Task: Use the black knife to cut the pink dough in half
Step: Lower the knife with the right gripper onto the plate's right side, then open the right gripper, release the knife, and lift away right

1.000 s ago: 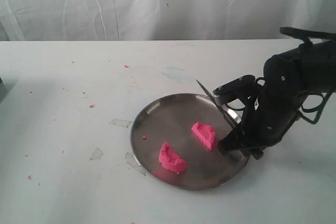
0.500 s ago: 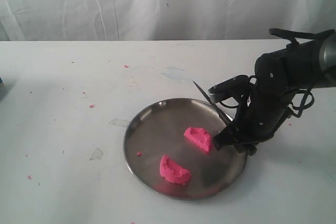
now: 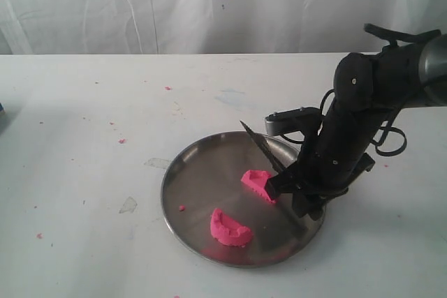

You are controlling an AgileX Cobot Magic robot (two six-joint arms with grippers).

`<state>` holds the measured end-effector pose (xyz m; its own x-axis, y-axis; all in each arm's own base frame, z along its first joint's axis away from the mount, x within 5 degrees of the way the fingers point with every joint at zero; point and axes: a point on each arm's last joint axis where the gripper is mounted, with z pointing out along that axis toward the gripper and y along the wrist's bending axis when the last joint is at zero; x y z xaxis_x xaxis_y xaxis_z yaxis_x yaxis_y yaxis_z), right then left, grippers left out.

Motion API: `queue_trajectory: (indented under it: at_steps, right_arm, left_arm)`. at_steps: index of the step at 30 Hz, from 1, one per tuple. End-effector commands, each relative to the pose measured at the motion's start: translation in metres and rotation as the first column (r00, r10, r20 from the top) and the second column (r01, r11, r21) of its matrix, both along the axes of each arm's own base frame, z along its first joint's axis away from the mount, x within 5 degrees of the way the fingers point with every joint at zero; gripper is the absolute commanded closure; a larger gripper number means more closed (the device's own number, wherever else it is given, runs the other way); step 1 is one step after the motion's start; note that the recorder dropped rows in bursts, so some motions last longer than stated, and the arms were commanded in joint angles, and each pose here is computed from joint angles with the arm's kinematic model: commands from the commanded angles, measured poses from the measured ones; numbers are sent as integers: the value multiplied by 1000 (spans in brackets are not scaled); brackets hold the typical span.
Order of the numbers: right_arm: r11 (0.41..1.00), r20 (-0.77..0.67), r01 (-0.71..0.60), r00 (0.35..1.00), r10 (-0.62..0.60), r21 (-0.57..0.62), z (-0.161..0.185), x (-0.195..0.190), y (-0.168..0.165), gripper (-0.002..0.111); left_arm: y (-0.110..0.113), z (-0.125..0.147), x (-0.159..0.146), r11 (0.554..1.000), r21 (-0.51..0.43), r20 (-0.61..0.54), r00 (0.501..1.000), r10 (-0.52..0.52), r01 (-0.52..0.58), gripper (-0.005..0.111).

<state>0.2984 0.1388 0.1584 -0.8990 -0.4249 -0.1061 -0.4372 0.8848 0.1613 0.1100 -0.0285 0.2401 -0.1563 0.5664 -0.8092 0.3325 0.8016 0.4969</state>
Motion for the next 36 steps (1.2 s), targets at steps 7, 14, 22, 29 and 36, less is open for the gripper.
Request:
queue_trajectory:
  at_steps: [7, 14, 22, 29, 36]
  right_arm:
    - [1000, 34, -8, 999, 7, 10, 2, 3, 1, 88]
    - [1000, 33, -8, 999, 8, 7, 0, 3, 0, 84]
    - [1000, 34, -10, 999, 10, 9, 3, 3, 0, 67]
    - [993, 43, -40, 998, 36, 109, 42, -3, 11, 71]
    - [952, 50, -287, 958, 284, 108, 40, -37, 49, 108]
  left_arm:
    - [-1, 0, -1, 1000, -18, 3, 1000, -9, 9, 107]
    - [-1, 0, -1, 1000, -14, 5, 1000, -11, 11, 107]
    - [-1, 0, -1, 1000, -4, 9, 1000, -13, 13, 107]
    - [-1, 0, -1, 1000, 10, 15, 1000, -17, 17, 107]
    - [-1, 0, -1, 1000, 15, 20, 1000, -23, 23, 107]
